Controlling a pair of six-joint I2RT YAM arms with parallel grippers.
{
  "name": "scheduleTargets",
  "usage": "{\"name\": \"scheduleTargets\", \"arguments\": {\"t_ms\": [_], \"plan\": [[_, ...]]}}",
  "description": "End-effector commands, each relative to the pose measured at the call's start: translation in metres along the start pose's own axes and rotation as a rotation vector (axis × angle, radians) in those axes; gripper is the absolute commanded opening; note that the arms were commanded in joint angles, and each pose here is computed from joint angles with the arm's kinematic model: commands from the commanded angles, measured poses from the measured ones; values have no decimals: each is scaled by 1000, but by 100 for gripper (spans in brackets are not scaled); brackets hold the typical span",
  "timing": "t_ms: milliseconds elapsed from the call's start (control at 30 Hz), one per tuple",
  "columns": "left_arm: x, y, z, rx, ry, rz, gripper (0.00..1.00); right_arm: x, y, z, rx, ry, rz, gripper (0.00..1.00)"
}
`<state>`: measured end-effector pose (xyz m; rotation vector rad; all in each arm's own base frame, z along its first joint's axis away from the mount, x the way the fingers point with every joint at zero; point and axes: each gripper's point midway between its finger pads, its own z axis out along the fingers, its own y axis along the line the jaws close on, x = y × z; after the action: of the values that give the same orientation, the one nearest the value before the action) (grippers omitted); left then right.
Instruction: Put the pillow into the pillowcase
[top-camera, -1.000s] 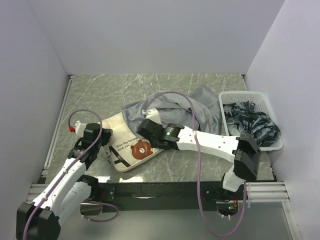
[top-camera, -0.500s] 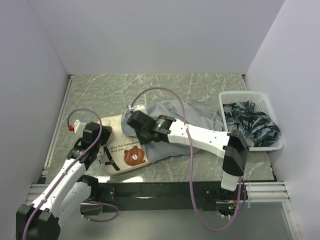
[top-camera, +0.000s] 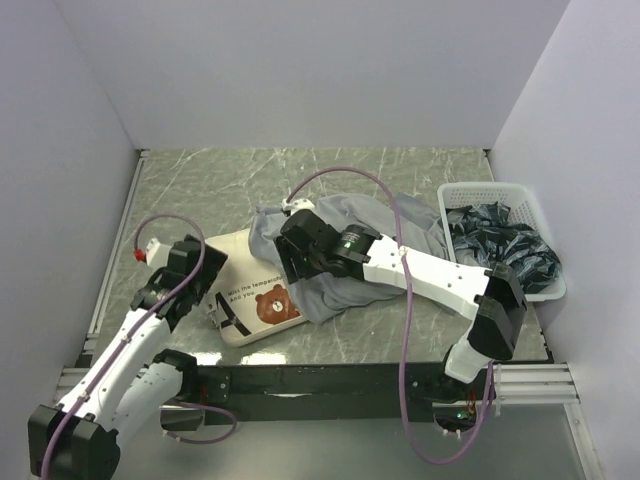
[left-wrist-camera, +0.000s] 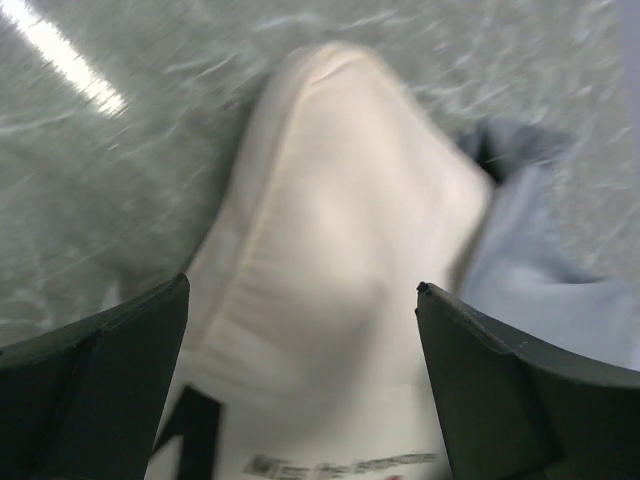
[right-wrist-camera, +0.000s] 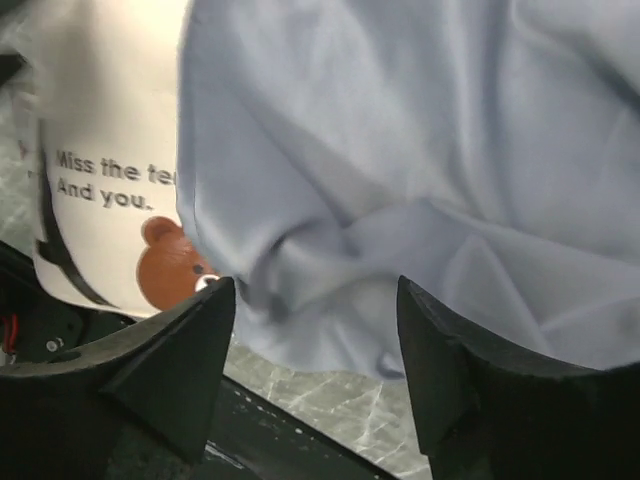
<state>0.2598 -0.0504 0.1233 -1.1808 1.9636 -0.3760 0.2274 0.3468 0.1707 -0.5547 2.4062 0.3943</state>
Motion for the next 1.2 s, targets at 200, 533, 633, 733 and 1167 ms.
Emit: {"name": "scheduleTargets", "arguments": {"t_ms": [200, 533, 633, 733, 1167], "plan": [[35, -3, 8, 248, 87, 8, 99, -112, 30, 9, -55, -182, -15, 86], [43, 6, 21, 254, 83, -10, 92, -143, -1, 143, 84, -130, 96, 87], [41, 5, 21, 270, 72, -3, 81, -131, -6, 163, 108, -119, 105, 86], [41, 3, 21, 284, 66, 5, 68, -116, -12, 178, 134, -88, 102, 84], [35, -48, 4, 516, 65, 24, 1, -186, 80, 93, -193, -248, 116, 0]]}}
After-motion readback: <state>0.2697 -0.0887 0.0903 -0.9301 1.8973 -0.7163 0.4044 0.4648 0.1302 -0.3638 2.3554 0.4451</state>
